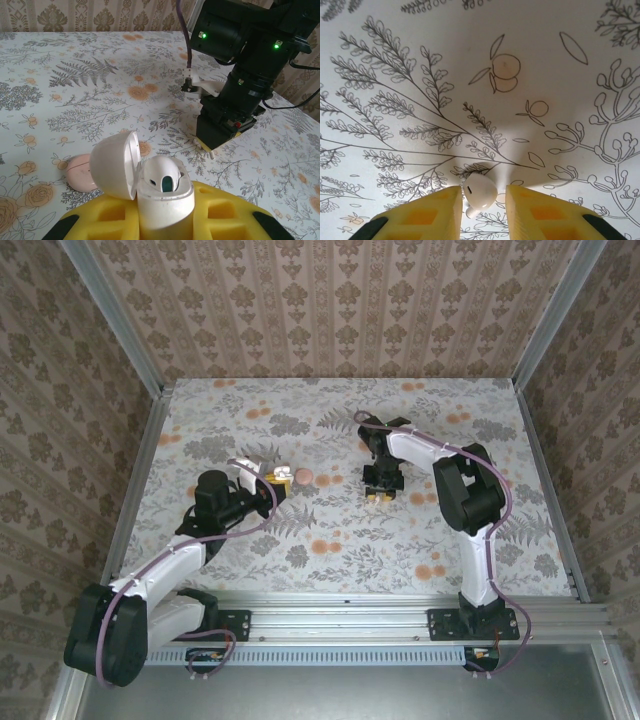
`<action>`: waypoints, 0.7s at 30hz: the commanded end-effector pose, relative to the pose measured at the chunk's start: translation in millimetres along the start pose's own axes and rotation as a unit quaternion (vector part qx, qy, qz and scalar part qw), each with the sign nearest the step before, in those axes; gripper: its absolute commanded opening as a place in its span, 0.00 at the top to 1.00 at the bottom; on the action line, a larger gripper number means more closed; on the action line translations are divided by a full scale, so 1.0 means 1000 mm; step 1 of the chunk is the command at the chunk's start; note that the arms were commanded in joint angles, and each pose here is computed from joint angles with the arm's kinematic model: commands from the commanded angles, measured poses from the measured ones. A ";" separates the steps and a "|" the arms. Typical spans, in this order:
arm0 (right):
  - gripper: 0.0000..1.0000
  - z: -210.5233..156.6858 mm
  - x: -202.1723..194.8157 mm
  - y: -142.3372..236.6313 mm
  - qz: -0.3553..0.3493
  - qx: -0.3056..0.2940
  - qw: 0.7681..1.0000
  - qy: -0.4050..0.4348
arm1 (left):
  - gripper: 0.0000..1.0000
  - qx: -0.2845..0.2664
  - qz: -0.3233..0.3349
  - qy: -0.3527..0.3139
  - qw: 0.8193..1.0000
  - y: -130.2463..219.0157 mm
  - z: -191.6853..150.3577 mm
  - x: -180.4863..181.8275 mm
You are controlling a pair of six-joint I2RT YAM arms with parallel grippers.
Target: Insert wireless bluetooth earbuds into charging case
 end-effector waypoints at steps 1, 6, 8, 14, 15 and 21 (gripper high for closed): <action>0.72 0.003 0.004 -0.004 0.006 0.010 1.000 0.012 | 0.91 -0.004 -0.006 -0.005 1.000 -0.001 0.008 -0.002; 0.75 0.004 0.004 -0.008 0.005 0.014 1.000 0.015 | 0.91 -0.001 -0.006 -0.004 1.000 -0.002 0.007 -0.001; 0.77 0.004 0.003 -0.008 0.002 0.014 1.000 0.016 | 0.91 0.000 -0.005 -0.003 1.000 -0.002 0.007 -0.001; 0.81 0.004 0.001 0.000 -0.009 -0.006 1.000 0.018 | 0.91 0.005 -0.006 0.000 1.000 -0.004 0.005 0.000; 0.81 0.003 0.001 0.002 -0.010 -0.012 1.000 0.019 | 0.91 0.005 -0.006 0.000 1.000 -0.004 0.005 0.000; 0.81 -0.003 0.001 0.013 0.012 -0.067 0.998 0.015 | 0.90 0.012 -0.002 0.008 1.000 -0.006 0.002 0.002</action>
Point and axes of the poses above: each hand's point on the last joint's axis, 136 mm out from that joint toward the fingers, its own y axis back along the fingers, its own x axis along the line the jaws close on, z = x × y, the point moved 9 cm from there along y, back along the fingers, and after that the axes turned 15 degrees about y, right-handed, at the moved point
